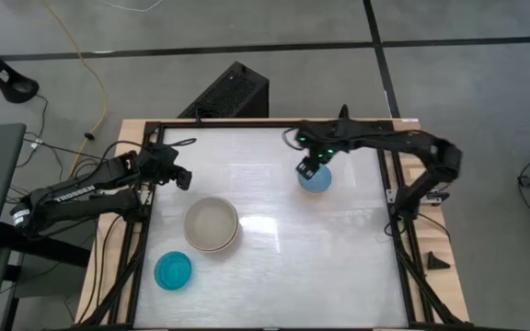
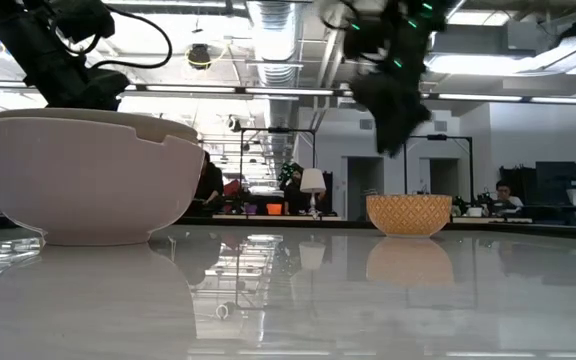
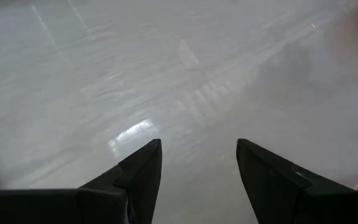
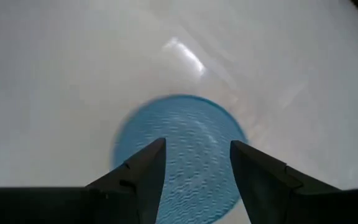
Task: Nest bowls inside each other
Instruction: Stack the blue patterned bowl on top of the grey bowl
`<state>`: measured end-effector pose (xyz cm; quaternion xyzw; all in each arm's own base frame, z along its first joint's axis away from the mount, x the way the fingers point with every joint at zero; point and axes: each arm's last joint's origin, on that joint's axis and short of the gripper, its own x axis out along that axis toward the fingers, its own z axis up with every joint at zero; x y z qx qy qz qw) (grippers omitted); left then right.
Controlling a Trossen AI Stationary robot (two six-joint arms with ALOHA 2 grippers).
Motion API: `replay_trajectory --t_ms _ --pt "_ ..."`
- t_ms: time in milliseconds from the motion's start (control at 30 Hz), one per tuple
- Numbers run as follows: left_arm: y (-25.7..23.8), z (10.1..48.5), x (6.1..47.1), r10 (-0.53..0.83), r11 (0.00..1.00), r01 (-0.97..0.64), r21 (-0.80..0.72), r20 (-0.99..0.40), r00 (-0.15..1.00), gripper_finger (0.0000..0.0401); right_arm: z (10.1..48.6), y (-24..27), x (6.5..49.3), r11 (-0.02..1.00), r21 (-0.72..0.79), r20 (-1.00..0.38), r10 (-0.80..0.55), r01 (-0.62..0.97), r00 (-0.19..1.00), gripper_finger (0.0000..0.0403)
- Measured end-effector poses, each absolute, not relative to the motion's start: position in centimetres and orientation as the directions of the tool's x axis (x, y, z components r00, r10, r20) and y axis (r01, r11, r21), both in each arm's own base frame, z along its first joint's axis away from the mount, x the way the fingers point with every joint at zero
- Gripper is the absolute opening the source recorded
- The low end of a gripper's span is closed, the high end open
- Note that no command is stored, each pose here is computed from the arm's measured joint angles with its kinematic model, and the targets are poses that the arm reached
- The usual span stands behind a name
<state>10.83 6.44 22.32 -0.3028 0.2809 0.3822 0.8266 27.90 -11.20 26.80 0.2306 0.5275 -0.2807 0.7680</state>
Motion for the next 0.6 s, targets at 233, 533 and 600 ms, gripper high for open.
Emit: replay_trajectory --t_ms 233,533,600 --pt "6.4 22.3 10.8 0.462 0.506 -0.808 -0.302 -0.696 0.55 0.0197 22.9 -11.9 23.6 0.585 0.11 -0.929 -0.227 0.804 0.292 0.0214" --pt "6.4 22.3 10.8 0.461 0.508 -0.808 -0.299 -0.698 0.548 0.0197 19.2 -11.8 23.0 0.551 0.109 -0.941 -0.21 0.828 0.264 0.0214" --pt "6.4 22.3 10.8 0.46 0.509 -0.808 -0.296 -0.7 0.547 0.0197 18.5 -11.8 23.1 0.543 0.116 -0.946 -0.194 0.831 0.259 0.0213"
